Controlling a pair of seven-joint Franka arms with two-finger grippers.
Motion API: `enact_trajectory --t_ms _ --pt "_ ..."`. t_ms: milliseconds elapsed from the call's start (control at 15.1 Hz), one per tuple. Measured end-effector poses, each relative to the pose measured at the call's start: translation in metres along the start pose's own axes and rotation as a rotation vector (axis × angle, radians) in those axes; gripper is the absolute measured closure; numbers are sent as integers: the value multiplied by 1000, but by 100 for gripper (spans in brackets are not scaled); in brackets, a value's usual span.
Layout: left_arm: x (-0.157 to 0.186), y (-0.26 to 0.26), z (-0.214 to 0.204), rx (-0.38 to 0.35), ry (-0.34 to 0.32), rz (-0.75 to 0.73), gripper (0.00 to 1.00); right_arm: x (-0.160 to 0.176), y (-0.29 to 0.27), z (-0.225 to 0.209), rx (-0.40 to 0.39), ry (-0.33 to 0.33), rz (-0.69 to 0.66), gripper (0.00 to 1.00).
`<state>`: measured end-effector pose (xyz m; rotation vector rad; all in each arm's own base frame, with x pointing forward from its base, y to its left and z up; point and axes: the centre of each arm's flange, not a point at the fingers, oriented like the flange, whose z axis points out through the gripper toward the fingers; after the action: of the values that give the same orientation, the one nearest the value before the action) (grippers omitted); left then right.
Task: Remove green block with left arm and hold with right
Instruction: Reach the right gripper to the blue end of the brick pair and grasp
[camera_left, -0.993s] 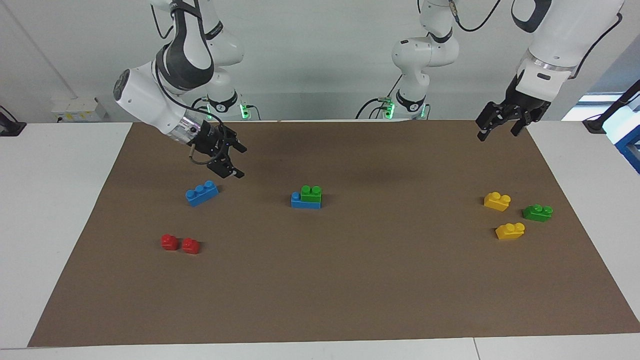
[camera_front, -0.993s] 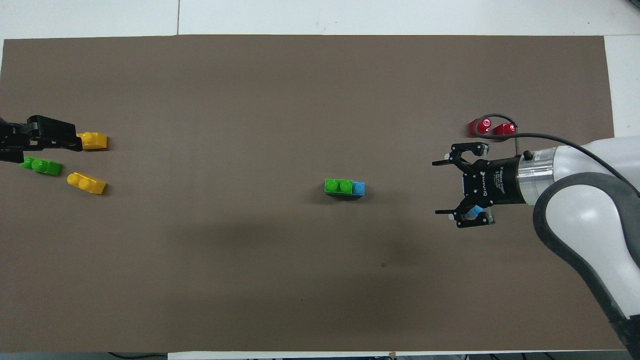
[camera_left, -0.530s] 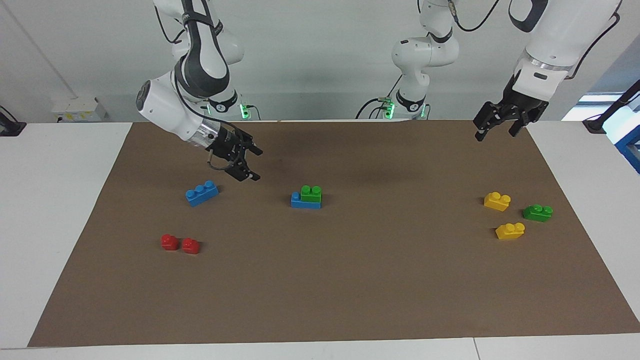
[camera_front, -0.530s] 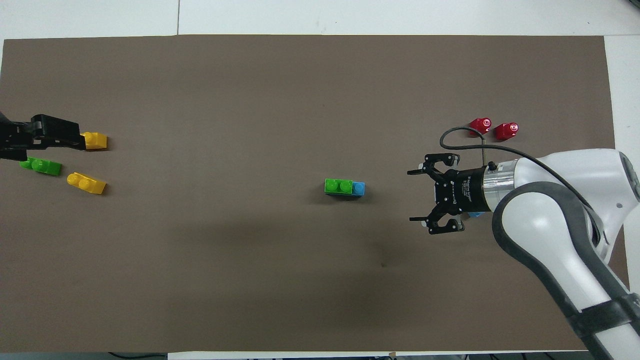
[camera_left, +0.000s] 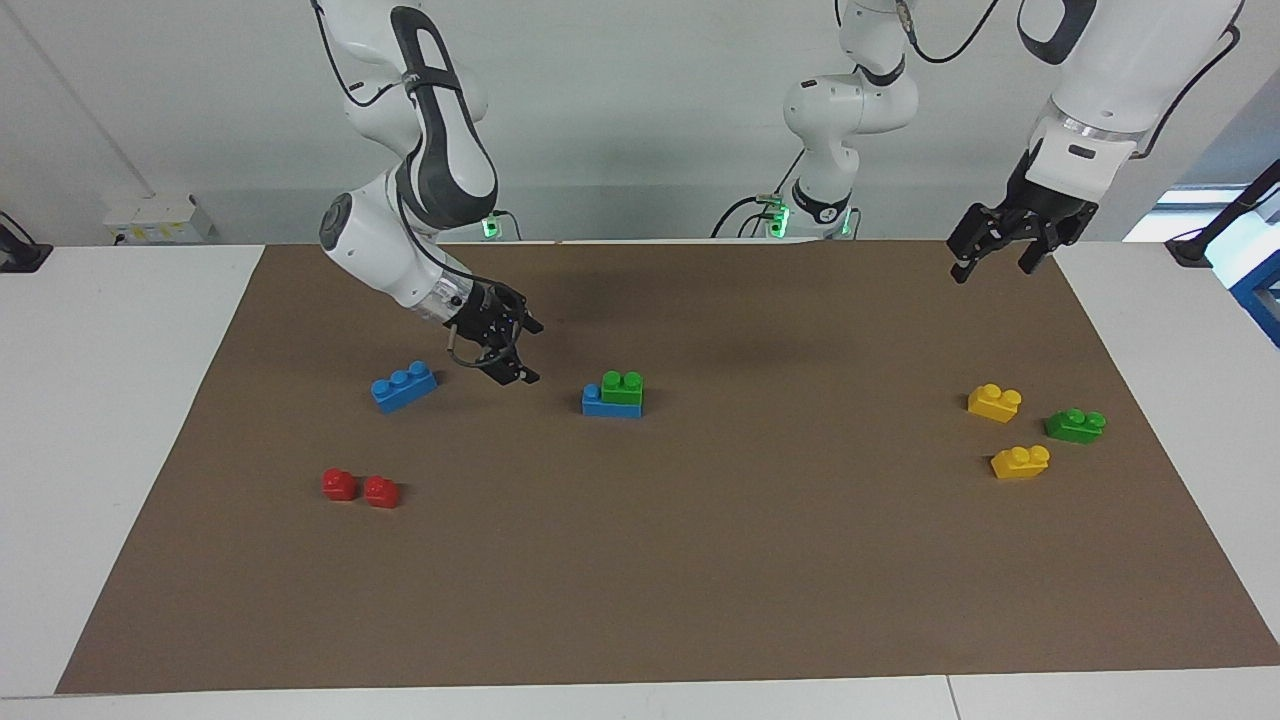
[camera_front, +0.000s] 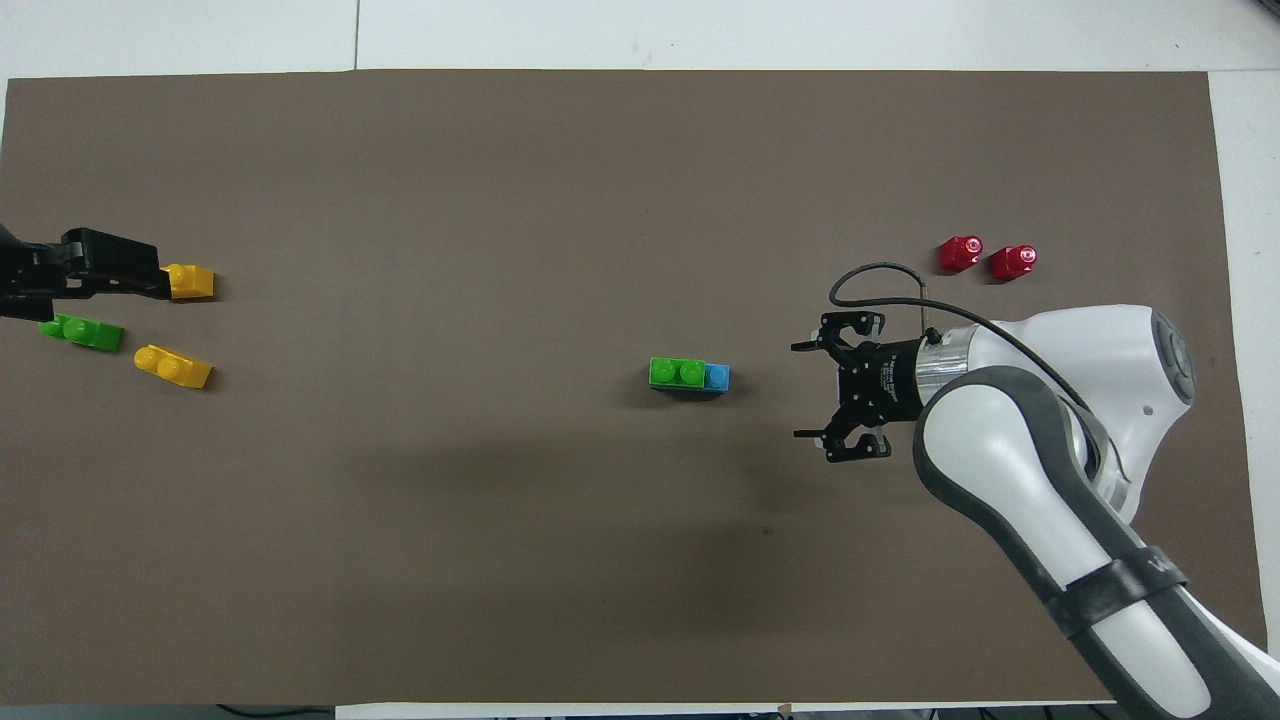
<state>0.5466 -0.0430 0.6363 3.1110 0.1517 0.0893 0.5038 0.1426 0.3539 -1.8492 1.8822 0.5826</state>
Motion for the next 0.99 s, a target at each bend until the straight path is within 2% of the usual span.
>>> enact_trajectory --t_ms 265,463,728,993 --pt "0 -1 0 0 0 -34 0 -1 -1 17 8 21 -4 0" --pt "-2 9 0 -2 -1 -145 0 1 -4 27 26 20 15 0" --pt "-15 68 6 -13 4 -403 0 -6 -4 51 47 36 16 0" --pt "-38 115 15 -10 -9 -547 0 -17 0 71 55 43 8 0"
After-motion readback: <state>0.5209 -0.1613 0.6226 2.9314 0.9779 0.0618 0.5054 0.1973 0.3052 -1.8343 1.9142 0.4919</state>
